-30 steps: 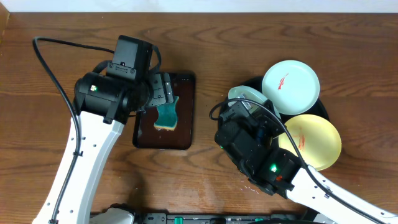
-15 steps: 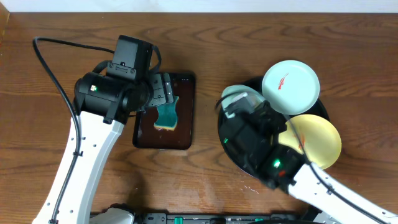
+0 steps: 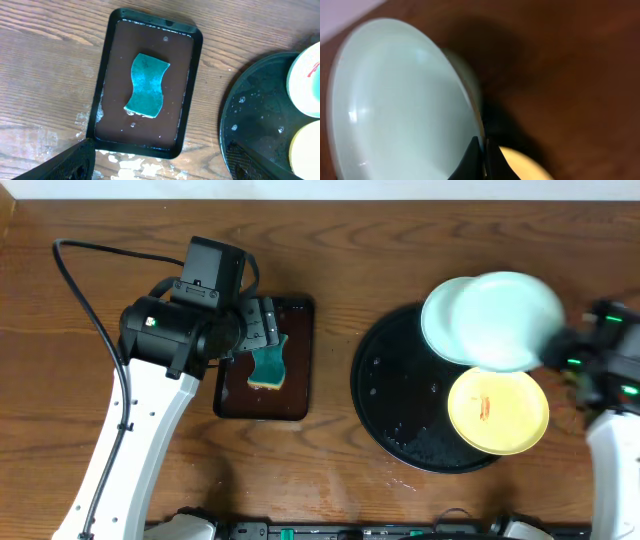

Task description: Clean dirty plates on tray and stack at the side

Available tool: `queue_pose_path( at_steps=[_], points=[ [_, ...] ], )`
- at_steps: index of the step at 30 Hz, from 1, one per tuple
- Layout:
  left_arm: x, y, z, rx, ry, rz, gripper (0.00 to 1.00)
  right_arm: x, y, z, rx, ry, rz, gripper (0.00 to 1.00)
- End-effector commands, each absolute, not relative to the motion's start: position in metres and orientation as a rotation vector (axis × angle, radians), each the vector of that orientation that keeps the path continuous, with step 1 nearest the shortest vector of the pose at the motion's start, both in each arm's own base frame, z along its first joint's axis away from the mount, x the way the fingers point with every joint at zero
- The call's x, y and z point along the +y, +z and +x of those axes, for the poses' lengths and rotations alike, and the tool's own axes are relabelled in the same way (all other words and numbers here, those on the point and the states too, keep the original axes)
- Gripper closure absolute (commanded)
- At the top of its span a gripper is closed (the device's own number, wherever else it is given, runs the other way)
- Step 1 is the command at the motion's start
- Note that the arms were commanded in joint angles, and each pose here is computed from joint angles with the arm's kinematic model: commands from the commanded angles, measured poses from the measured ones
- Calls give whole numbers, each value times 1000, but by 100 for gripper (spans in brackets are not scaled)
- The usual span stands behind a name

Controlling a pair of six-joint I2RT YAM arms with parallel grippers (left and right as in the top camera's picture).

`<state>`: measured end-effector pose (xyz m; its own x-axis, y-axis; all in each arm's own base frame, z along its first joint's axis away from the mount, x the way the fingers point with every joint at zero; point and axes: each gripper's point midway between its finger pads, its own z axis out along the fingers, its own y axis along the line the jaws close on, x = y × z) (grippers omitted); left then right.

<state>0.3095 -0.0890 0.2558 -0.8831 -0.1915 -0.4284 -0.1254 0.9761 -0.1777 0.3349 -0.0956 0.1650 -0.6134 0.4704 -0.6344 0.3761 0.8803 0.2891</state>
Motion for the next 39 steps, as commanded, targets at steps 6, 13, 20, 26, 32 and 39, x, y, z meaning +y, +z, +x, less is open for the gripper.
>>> queue_pose_path(
  at_steps=[6, 13, 20, 26, 32, 39],
  points=[
    [-88, 256, 309, 2666, -195, -219, 16, -253, 129, 289, 2018, 36, 1320, 99],
    [-88, 256, 310, 2666, -195, -219, 16, -278, 55, 268, 2112, -18, 1514, 99],
    [-88, 256, 310, 2666, -195, -219, 16, -273, 76, 299, 2130, 88, 1235, 53],
    [-88, 256, 310, 2666, -195, -219, 16, -199, 156, 329, 2058, 467, 871, 48],
    [-88, 256, 310, 2666, -195, -219, 16, -147, 131, 281, 2383, 261, 933, 47],
    [-88, 256, 310, 2666, -195, -219, 16, -125, 83, 240, 2684, 12, 975, 48]
  ],
)
